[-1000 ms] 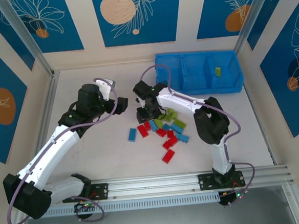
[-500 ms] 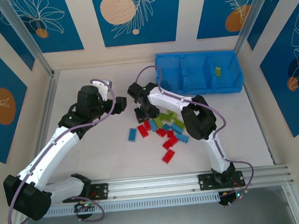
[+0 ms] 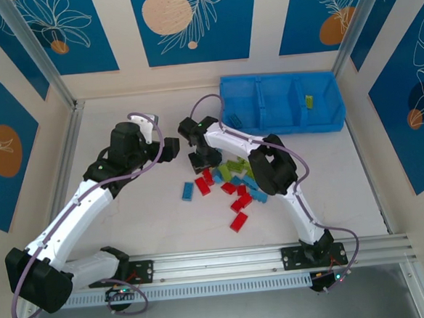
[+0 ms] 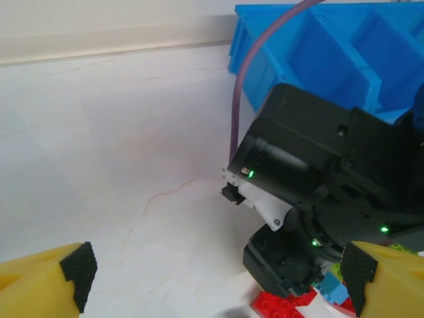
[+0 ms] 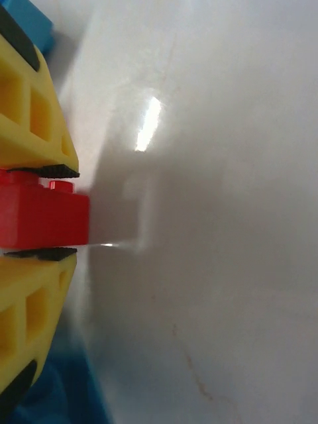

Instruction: Sort the legos into containers by color

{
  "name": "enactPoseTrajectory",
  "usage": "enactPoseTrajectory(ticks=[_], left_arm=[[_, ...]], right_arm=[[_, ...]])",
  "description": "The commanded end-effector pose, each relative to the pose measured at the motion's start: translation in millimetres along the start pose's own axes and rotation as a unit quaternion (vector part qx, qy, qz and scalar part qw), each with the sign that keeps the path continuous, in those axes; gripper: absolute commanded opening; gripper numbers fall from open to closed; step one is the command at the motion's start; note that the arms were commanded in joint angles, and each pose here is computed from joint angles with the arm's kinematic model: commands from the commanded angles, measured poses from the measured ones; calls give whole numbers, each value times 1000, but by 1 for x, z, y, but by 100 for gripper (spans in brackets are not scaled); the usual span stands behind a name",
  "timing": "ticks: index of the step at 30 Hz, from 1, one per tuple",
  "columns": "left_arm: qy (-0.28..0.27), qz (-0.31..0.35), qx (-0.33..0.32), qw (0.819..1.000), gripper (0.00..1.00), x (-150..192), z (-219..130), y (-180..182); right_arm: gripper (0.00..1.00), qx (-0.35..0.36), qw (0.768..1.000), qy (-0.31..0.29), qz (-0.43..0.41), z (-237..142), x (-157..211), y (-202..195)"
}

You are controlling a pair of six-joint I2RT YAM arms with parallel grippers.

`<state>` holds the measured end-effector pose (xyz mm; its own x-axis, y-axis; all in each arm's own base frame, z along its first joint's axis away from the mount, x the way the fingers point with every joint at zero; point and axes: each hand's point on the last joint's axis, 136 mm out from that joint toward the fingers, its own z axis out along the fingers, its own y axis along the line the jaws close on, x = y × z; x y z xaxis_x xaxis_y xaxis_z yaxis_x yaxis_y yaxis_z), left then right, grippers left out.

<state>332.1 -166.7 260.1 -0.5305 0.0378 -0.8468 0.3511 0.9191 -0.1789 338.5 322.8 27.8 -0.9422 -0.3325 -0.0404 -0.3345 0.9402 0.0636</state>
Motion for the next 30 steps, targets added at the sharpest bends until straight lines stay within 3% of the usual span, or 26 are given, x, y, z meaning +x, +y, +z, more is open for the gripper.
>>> enactPoseTrajectory(ticks=[1,9,13,17,20,23,26,30], left_arm=[[-12,-6,-10,1000,96,-4,1,5],[-11,-6,-15,1000,96,-4,1,7],[-17,-5,-9,1000,96,-7,-3,4],[-21,-5,-2,1000,97,-9,-4,2],[-19,-6,5,1000,97,-9,0,-1],[-21,-9,10,1000,97,-12,3,-3],[-23,-12,12,1000,97,-13,4,-3],[-23,-15,11,1000,97,-12,4,-3]], right_arm=[[32,6,1000,12,-15,0,-1,0],[24,4,1000,-14,-13,-23,-8,0],[19,-39,996,-72,32,-82,-22,-9],[19,-64,981,-162,87,-150,-30,-44],[19,-46,965,-218,139,-186,-37,-98],[19,24,941,-269,202,-208,-44,-181],[19,62,917,-289,268,-212,-52,-257],[19,71,903,-282,316,-193,-74,-325]])
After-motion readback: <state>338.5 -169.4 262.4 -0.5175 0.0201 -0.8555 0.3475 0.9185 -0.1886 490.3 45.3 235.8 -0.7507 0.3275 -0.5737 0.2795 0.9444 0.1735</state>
